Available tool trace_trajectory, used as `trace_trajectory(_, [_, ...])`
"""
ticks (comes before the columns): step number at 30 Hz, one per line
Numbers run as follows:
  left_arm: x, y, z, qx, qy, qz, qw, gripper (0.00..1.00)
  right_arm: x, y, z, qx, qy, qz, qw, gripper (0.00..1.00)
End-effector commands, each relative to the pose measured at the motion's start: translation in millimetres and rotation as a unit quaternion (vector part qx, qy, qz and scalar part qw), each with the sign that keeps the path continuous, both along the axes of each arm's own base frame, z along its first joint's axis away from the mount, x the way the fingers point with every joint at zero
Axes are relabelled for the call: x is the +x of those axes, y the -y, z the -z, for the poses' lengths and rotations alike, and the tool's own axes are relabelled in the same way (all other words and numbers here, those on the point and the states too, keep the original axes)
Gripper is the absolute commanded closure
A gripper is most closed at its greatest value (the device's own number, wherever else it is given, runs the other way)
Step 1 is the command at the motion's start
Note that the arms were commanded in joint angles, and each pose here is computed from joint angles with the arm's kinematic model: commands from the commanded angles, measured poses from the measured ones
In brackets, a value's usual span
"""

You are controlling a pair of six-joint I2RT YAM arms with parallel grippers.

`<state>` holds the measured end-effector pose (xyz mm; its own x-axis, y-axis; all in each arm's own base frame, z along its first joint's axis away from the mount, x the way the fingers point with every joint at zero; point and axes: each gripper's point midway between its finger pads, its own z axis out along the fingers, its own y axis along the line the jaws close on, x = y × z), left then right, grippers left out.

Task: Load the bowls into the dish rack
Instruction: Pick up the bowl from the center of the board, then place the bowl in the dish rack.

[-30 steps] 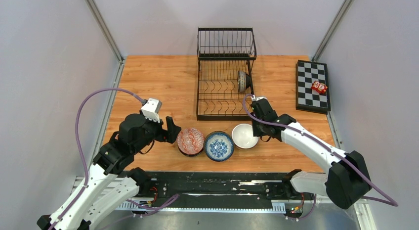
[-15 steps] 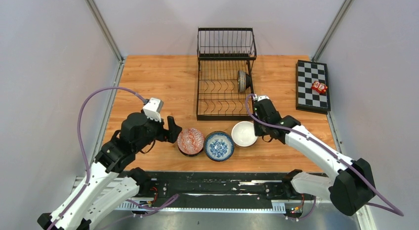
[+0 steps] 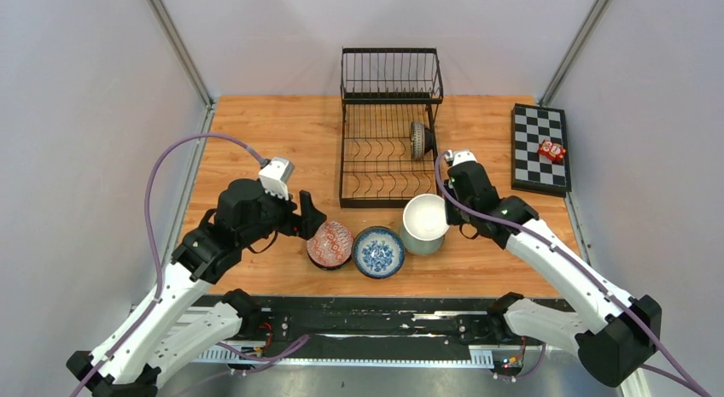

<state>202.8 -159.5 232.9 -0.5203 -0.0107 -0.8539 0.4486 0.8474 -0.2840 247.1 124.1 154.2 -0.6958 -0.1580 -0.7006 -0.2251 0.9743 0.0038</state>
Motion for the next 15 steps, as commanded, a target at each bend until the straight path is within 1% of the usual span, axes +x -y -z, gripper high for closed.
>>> trace_trajectory(1, [1.0, 24.3, -27.1, -0.05, 0.007, 0.041, 0.998, 0.12, 7.7, 0.7, -37.6, -0.009, 0.045, -0.005, 0.999, 0.97])
trace_trajectory(4, [1.5, 36.1, -35.4, -0.075, 0.001, 0.056, 0.996, 0.12, 11.4, -4.1, -56.2, -0.007, 0.064, -0.012, 0.998, 0.97])
trace_trajectory(7, [4.9, 42.9, -44.8, -0.091, 0.001, 0.055, 0.994, 0.13, 13.7, -11.5, -72.5, -0.007, 0.081, -0.021, 0.996, 0.97])
trace_trajectory(11, [5.7, 57.4, -51.4, -0.099, 0.002, 0.061, 0.993, 0.13, 14.3, -32.1, -90.6, 0.002, 0.096, -0.045, 0.994, 0.97])
trace_trajectory(15, [7.6, 73.7, -49.4, -0.097, -0.003, 0.062, 0.993, 0.14, 12.7, -52.6, -104.0, -0.015, 0.117, -0.061, 0.991, 0.97])
